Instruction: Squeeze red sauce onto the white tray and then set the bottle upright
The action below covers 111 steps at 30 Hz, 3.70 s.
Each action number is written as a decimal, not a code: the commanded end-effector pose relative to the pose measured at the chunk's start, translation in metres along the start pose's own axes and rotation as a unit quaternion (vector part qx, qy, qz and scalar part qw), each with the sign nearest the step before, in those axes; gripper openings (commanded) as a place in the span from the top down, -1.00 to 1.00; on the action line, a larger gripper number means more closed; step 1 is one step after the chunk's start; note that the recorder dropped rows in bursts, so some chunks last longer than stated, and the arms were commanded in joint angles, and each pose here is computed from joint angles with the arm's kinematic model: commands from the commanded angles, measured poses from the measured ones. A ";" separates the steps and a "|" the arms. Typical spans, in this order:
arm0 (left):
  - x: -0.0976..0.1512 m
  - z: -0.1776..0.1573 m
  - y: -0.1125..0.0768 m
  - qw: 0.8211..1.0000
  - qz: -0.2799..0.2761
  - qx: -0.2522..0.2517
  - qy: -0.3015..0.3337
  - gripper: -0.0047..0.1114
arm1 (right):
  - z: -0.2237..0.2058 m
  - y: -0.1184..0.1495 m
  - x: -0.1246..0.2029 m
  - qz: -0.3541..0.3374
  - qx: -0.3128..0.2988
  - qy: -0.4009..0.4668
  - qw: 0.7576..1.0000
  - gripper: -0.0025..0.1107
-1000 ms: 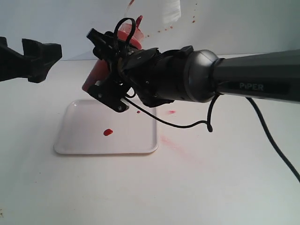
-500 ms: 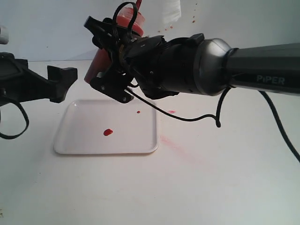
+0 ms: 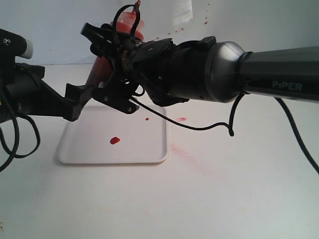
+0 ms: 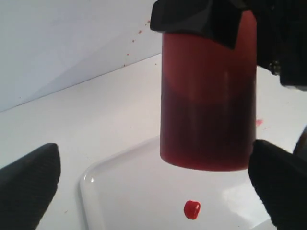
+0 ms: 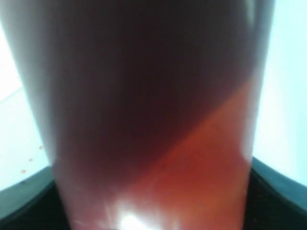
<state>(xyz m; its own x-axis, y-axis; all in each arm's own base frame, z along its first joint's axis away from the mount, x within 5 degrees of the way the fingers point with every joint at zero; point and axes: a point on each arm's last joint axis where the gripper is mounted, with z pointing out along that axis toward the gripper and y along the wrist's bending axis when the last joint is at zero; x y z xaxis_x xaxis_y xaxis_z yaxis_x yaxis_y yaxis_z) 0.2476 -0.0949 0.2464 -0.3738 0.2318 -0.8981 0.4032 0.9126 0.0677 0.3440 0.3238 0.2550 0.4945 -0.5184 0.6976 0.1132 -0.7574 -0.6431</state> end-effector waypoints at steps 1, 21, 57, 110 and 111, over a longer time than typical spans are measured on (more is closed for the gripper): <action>0.007 0.006 -0.001 0.999 -0.036 0.001 0.026 -0.88 | -0.006 -0.009 0.009 -0.001 0.013 0.012 1.000 0.96; -0.043 -0.030 0.026 0.978 -0.083 -0.049 0.183 -0.88 | -0.006 -0.007 0.012 0.031 0.009 0.019 0.999 0.96; -0.024 0.058 0.095 0.929 -0.175 0.309 0.105 -0.88 | -0.006 -0.009 0.009 0.055 0.017 0.004 0.998 0.96; -0.012 0.086 0.073 0.914 -0.198 0.332 0.124 0.92 | -0.008 -0.017 -0.006 0.038 0.058 -0.075 0.995 0.96; -0.013 0.086 0.072 0.912 -0.202 0.335 0.121 0.91 | -0.008 -0.017 -0.006 0.038 0.058 -0.075 0.995 0.96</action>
<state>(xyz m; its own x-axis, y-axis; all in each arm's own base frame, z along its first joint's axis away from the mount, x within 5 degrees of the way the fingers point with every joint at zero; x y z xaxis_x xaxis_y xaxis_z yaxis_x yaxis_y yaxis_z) 0.3496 -0.0588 0.2208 -0.7488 0.1050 -0.6545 0.5945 0.5431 -0.5930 0.3357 0.3357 0.2512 0.6217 -0.4985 0.6041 0.1406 -0.6877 -0.7122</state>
